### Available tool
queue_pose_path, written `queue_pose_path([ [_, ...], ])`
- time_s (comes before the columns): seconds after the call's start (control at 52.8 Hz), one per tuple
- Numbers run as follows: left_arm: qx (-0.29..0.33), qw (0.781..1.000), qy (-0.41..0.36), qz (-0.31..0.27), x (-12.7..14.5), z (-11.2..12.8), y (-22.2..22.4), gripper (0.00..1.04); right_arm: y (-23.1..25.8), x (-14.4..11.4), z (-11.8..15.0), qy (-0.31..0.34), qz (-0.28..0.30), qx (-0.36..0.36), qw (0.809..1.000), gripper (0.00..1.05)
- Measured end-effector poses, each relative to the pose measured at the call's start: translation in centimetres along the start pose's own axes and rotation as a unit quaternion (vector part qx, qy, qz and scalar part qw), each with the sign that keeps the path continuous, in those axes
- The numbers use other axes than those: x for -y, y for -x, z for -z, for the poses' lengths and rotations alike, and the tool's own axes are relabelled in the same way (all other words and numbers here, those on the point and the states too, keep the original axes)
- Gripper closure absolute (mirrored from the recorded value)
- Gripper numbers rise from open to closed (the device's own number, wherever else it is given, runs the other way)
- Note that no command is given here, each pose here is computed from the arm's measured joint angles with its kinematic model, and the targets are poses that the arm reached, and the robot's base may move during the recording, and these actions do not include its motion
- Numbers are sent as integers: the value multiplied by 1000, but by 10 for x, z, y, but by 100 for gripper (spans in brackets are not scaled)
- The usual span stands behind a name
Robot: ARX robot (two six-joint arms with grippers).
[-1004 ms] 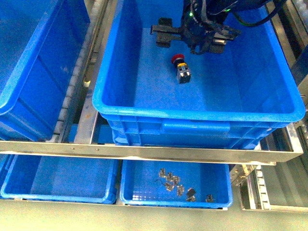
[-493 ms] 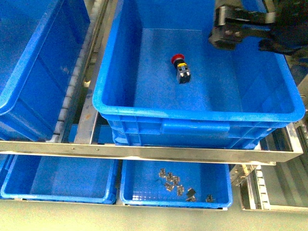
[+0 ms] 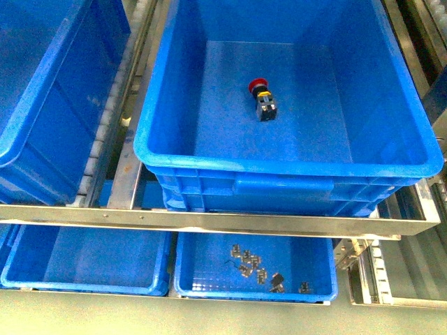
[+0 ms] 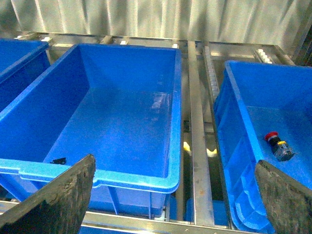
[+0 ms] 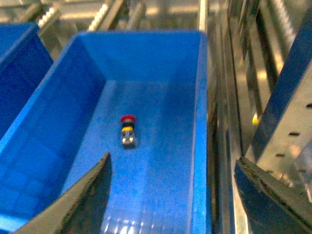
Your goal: Pick red and yellow buttons and place in box
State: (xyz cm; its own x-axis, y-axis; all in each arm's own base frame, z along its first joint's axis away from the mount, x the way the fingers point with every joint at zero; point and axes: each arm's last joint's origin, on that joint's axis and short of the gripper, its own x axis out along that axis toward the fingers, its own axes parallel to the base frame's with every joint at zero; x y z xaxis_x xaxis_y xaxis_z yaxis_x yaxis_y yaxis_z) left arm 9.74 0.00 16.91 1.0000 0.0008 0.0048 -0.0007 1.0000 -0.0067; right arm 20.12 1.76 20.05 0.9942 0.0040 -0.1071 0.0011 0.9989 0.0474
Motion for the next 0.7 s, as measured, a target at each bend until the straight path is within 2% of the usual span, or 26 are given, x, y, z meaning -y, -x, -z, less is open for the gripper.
queue_pose_path([
  [0.133,0,1000,0,0,0,0,0,8,16,4,-1,12,-4,55,998,60],
  [0.36,0,1000,0,0,0,0,0,8,36,18,18,20,2,47,999,102],
  [0.701,0,1000,0,0,0,0,0,8,59,19,31,22,0,49,999,101],
])
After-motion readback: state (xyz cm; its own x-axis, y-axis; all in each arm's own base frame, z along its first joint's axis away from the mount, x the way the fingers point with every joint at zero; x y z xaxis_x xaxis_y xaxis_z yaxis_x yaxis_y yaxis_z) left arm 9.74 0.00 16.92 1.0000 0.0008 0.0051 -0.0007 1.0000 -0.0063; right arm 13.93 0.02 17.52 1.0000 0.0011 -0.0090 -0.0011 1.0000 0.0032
